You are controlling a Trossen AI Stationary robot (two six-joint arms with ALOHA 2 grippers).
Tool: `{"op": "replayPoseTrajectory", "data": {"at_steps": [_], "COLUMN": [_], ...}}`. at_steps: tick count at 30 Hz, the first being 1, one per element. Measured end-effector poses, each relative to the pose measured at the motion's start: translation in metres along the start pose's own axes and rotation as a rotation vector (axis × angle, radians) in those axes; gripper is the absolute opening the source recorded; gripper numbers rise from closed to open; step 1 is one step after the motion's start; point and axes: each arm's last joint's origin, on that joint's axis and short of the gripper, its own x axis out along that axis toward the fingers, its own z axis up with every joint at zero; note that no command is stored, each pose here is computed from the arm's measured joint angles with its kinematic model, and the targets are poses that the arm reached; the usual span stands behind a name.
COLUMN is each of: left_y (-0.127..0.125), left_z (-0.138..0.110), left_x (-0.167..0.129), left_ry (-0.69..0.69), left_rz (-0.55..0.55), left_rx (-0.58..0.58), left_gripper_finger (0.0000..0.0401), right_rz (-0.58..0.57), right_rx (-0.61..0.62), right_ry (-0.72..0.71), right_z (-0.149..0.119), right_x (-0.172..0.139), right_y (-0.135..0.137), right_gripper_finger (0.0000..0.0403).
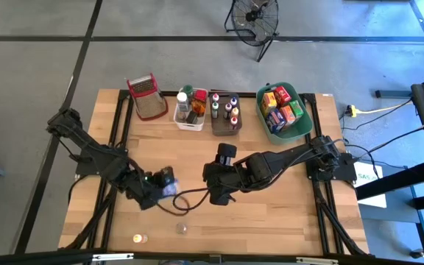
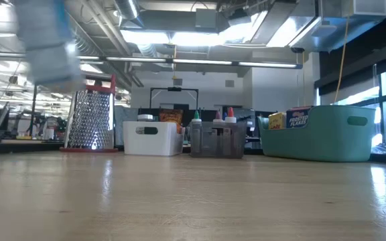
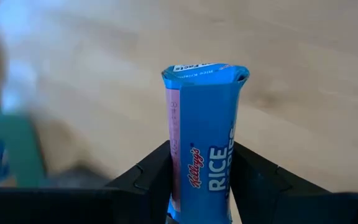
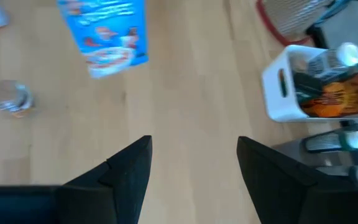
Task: Pick & Place Kitchen Items
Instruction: Put the light blue cereal box into the green bin
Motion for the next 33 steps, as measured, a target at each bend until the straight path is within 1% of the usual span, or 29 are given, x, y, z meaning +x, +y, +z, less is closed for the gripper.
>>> {"op": "replayPoseTrajectory", "data": {"at_steps": [4, 7, 12, 17, 19, 22, 28, 33], "left_y": [0.022, 0.039, 0.062, 0.079, 0.083, 0.087, 0.089, 0.089], "left_z": [-0.008, -0.014, -0.022, -0.031, -0.035, -0.039, -0.041, -0.041], "left_x": [-0.019, -0.034, -0.057, -0.068, -0.068, -0.067, -0.066, -0.066], "left_ry": [-0.001, -0.041, -0.113, -0.172, -0.173, -0.170, -0.165, -0.164], "left_rz": [0.073, 0.116, 0.198, 0.268, 0.279, 0.290, 0.298, 0.298], "left_rx": [-0.239, -0.386, -0.535, -0.705, -0.738, -0.759, -0.756, -0.756], "left_gripper_finger": [0.0138, 0.0138, 0.0138, 0.0138, 0.0138, 0.0138, 0.0138, 0.0138], "right_rz": [0.045, 0.056, 0.060, -0.009, -0.045, -0.094, -0.085, -0.083], "right_rx": [0.008, 0.018, 0.024, 0.049, 0.032, 0.016, 0.018, 0.023], "right_ry": [-0.007, -0.033, -0.062, -0.134, -0.168, -0.208, -0.249, -0.256], "right_z": [0.001, 0.003, 0.006, 0.011, 0.014, 0.017, 0.022, 0.023], "right_x": [-0.001, -0.002, -0.003, -0.003, -0.004, -0.005, -0.005, -0.005], "right_y": [0.003, 0.005, 0.008, 0.007, 0.006, 0.005, 0.006, 0.006], "right_gripper_finger": [0.0238, 0.0238, 0.0238, 0.0238, 0.0238, 0.0238, 0.0238, 0.0238]}}
